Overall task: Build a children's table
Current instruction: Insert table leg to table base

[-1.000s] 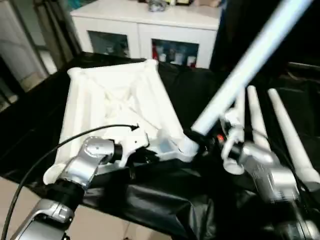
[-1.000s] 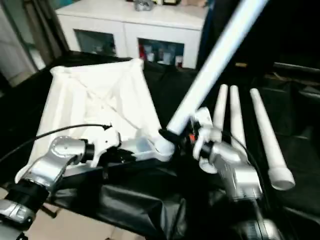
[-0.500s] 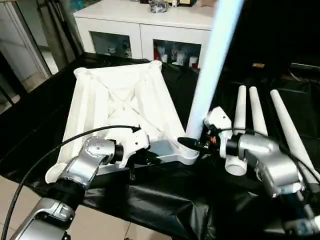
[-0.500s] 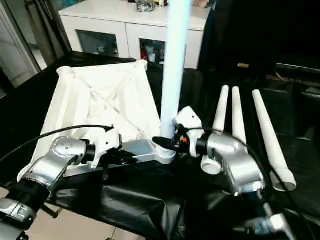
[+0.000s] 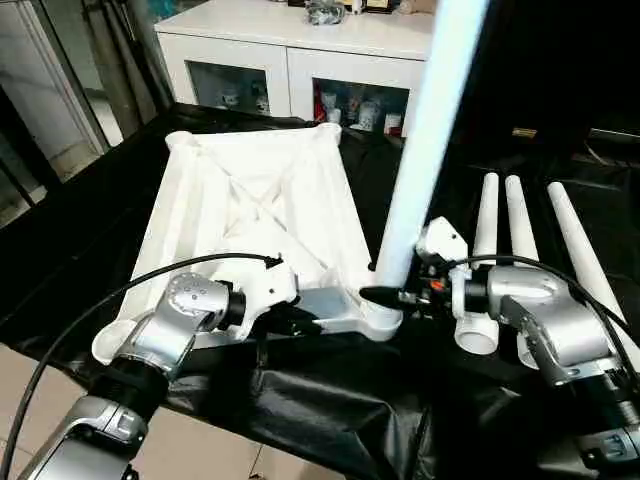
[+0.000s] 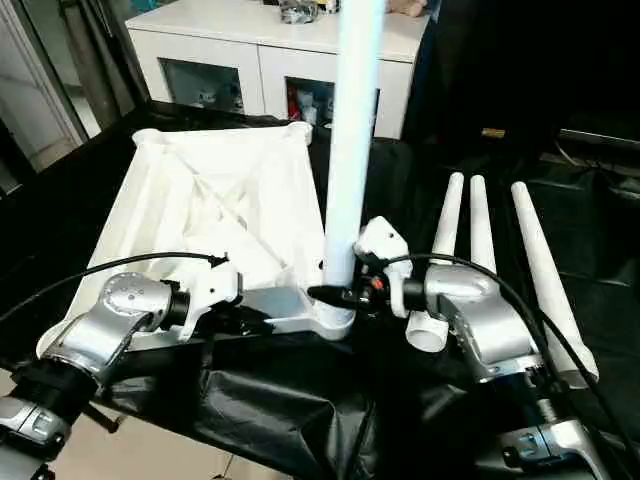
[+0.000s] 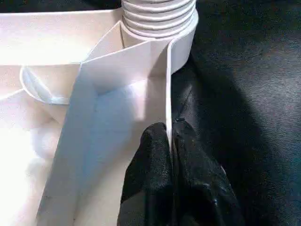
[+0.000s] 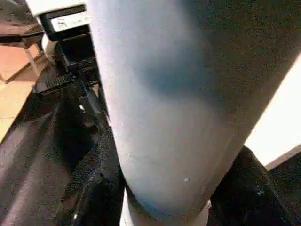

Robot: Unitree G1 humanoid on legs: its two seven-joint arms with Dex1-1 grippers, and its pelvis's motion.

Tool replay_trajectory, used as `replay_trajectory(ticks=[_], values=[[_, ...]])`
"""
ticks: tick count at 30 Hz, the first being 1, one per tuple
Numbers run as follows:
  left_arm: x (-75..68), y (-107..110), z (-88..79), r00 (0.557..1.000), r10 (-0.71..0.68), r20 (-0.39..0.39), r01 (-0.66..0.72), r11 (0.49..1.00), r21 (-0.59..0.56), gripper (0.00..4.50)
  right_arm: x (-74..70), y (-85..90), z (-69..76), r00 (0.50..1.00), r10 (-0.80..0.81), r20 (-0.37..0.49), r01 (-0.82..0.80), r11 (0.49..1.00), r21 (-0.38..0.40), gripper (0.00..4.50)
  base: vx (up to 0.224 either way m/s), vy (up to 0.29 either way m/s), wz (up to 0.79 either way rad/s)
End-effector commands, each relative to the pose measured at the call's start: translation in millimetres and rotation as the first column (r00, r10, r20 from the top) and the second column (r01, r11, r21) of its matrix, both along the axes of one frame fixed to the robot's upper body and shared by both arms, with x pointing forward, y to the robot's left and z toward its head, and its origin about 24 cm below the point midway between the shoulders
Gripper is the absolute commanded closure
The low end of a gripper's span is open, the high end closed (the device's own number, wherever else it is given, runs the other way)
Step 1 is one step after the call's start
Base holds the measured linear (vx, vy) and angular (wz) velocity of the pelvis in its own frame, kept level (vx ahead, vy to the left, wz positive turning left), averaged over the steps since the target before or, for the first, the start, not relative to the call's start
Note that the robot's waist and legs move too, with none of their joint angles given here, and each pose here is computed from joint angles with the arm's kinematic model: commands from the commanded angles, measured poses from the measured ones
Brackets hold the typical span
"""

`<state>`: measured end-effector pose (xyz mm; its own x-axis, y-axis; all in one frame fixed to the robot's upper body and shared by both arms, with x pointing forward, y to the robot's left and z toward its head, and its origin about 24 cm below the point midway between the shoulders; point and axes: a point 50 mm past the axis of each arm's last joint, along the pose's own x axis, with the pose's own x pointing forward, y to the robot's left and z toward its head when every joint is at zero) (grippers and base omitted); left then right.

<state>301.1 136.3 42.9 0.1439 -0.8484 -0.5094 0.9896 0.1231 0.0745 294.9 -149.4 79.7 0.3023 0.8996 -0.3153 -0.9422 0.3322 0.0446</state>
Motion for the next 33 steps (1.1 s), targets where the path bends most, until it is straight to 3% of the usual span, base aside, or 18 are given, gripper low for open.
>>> replay_trajectory(ticks=[1,8,19,24,33], values=[[6.9,-1,18.6,0.996,0.002,0.084,0.003,0.998,-0.062,4.50,-22.9,2.8,-40.2,0.972,0.093,-0.215,-0.101,0.995,-0.024,2.63,0.000,0.000,0.00],[4.2,5,18.2,0.997,-0.053,0.062,0.055,0.998,-0.032,4.50,-24.8,0.1,-44.2,0.968,0.130,-0.214,-0.144,0.988,-0.051,2.63,0.000,0.000,0.00],[13.0,7,21.7,0.996,0.032,0.079,-0.028,0.998,-0.052,4.50,-18.2,3.6,-49.1,0.982,0.051,-0.180,-0.058,0.998,-0.034,2.63,0.000,0.000,0.00],[20.7,9,23.6,0.991,0.100,0.089,-0.095,0.994,-0.051,4.50,5.7,1.4,-55.7,0.973,-0.192,-0.127,0.180,0.979,-0.098,2.63,0.000,0.000,0.00],[33.7,13,25.2,0.967,0.236,0.094,-0.232,0.972,-0.045,4.50,25.9,18.2,-58.1,0.943,-0.327,-0.069,0.318,0.941,-0.117,2.63,0.000,0.000,0.00]])
